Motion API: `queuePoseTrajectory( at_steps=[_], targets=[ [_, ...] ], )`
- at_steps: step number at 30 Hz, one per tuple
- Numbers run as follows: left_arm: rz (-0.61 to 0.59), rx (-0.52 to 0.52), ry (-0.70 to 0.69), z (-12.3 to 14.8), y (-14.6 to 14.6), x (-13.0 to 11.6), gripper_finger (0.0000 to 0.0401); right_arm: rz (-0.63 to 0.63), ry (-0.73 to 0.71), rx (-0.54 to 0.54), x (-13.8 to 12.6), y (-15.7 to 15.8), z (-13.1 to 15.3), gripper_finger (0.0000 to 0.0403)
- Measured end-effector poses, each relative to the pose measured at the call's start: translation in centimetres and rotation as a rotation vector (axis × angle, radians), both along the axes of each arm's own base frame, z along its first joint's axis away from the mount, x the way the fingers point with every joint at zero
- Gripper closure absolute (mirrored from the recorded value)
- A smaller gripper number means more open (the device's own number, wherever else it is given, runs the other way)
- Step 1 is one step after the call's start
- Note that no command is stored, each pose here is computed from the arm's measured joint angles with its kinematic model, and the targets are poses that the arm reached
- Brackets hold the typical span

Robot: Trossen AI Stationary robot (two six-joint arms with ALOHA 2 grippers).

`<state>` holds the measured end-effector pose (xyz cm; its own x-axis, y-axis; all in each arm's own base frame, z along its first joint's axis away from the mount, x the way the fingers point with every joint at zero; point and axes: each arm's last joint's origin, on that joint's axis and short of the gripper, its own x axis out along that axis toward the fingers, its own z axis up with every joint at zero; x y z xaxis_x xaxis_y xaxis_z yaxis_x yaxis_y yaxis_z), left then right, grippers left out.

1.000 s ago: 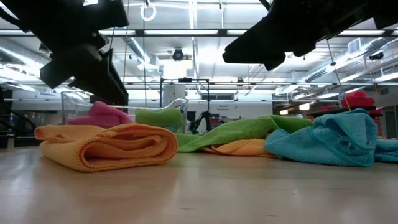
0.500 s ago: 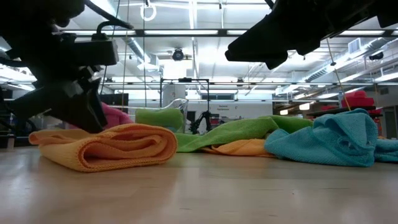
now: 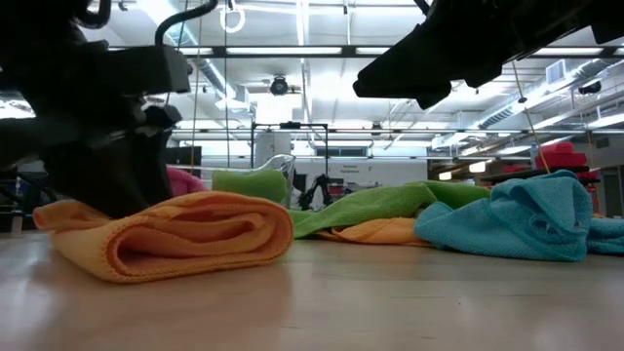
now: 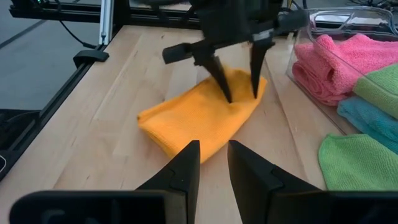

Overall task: Fold microfiber towels
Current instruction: Fold the bottom yellow microfiber towel

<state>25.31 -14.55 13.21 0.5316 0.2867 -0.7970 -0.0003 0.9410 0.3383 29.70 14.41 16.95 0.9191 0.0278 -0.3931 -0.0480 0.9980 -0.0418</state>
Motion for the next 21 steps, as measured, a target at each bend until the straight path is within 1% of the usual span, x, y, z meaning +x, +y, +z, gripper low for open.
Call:
queuePoseTrajectory(
  at_steps=[4,10,13,18,21],
  targets=[
    [-0.079,0.03,-0.017,-0.6,-0.4,0.7,0.0229,-0.002,0.0,0.004,0.0,0.0,0.0,0.0311],
    [-0.097,0.054,0.012,-0.5,-0.3,0.5,0.0229,-0.001,0.001,0.002,0.0,0.0,0.0,0.0311],
    [-0.066,0.092,0.045,0.1,-0.2,0.4,0.0229,0.0,0.002,-0.001,0.0,0.0,0.0,0.0311],
    [0.003,0.191,0.033,1.3,-0.2,0.5,0.0229,0.0,0.002,-0.002,0.0,0.0,0.0,0.0311],
    [0.025,0.204,0.019,1.6,-0.2,0.6,0.0229,0.001,0.003,-0.002,0.0,0.0,0.0,0.0311]
  ],
)
